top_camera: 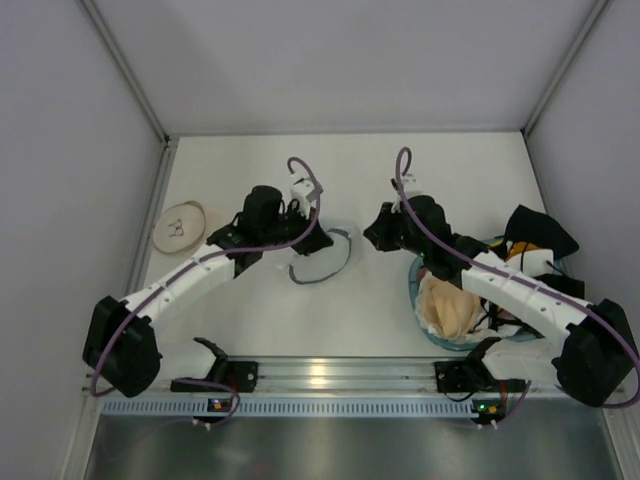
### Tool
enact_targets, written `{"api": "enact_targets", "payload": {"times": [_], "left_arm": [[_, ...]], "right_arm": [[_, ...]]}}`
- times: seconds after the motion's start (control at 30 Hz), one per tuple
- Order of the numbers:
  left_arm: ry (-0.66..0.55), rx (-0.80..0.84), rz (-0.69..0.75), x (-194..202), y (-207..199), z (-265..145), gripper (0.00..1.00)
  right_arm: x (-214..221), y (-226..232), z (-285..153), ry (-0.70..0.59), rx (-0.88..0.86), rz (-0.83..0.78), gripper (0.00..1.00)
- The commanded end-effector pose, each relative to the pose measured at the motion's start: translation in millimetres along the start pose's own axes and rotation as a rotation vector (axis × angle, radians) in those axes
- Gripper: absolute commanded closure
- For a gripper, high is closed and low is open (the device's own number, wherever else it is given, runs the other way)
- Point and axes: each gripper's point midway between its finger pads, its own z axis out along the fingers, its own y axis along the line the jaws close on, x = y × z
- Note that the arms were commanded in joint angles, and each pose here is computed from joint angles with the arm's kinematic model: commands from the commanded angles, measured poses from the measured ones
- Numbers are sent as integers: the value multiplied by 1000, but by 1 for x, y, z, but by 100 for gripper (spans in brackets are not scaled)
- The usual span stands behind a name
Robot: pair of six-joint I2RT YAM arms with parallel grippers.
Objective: Place the bra in the laundry bag and zip it closed
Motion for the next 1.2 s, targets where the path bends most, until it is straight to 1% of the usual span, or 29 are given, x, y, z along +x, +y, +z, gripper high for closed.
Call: {"api": "enact_targets", "payload": {"times": [0.0, 0.03, 0.07, 0.1, 0.17, 0.23, 0.33, 0.4, 0.43, 0.5, 0.53, 0.6, 0.63, 0.67, 0.7, 0.77, 0.8, 0.87, 0.97, 1.03, 1.17], "left_arm": [[-263, -88, -187, -49, 0, -25, 100], [-285, -93, -213, -45, 0, -28, 100], [-331, -111, -267, -49, 1, -34, 100], [-399, -99, -257, -60, -8, -50, 100], [-453, -124, -311, -60, -6, -61, 100], [-478, -68, -299, -64, -21, -71, 100], [-431, 26, -288, -54, -39, -70, 100], [-409, 42, -280, -46, -41, -68, 100], [-398, 37, -280, -38, -39, -67, 100], [-411, 0, -268, -33, -33, -68, 100], [-409, -29, -270, -25, -27, -67, 100], [-407, -31, -248, -20, -27, -67, 100], [-398, -32, -224, -17, -26, -66, 100], [-394, -26, -212, -16, -29, -66, 100], [-394, -19, -199, -16, -31, -66, 100], [-382, -3, -154, -12, -37, -64, 100], [-374, 3, -133, -11, -40, -62, 100], [-350, 30, -79, -7, -50, -56, 100], [-318, 39, -50, 0, -57, -46, 100], [-304, 34, -45, 2, -58, -41, 100], [-316, 1, -40, -3, -53, -39, 100]], "right_arm": [[-17, -48, -12, -82, 233, 41, 100], [-15, -52, -13, -81, 246, 44, 100], [-13, -56, -14, -84, 269, 55, 100], [-9, -60, -15, -79, 279, 59, 100], [-6, -64, -17, -79, 296, 69, 100], [-5, -62, -17, -86, 278, 72, 100], [-10, -39, -11, -80, 162, 72, 100], [-17, -23, -10, -72, 100, 102, 88], [-20, -17, -12, -70, 81, 113, 79], [-26, -5, -15, -74, 43, 174, 66], [-31, 1, -17, -86, 24, 214, 54], [-33, 18, -23, -83, -63, 256, 44], [-30, 22, -24, -76, -84, 304, 37], [-34, 29, -27, -89, -124, 328, 36], [-29, 30, -29, -82, -139, 355, 31], [-38, 47, -33, -112, -240, 407, 30], [-30, 46, -30, -102, -256, 416, 29], [-22, 45, -24, -79, -259, 439, 28], [-20, 51, -20, -72, -294, 443, 28], [-19, 58, -20, -68, -317, 447, 30], [1, 56, -13, 3, -302, 483, 34]]}}
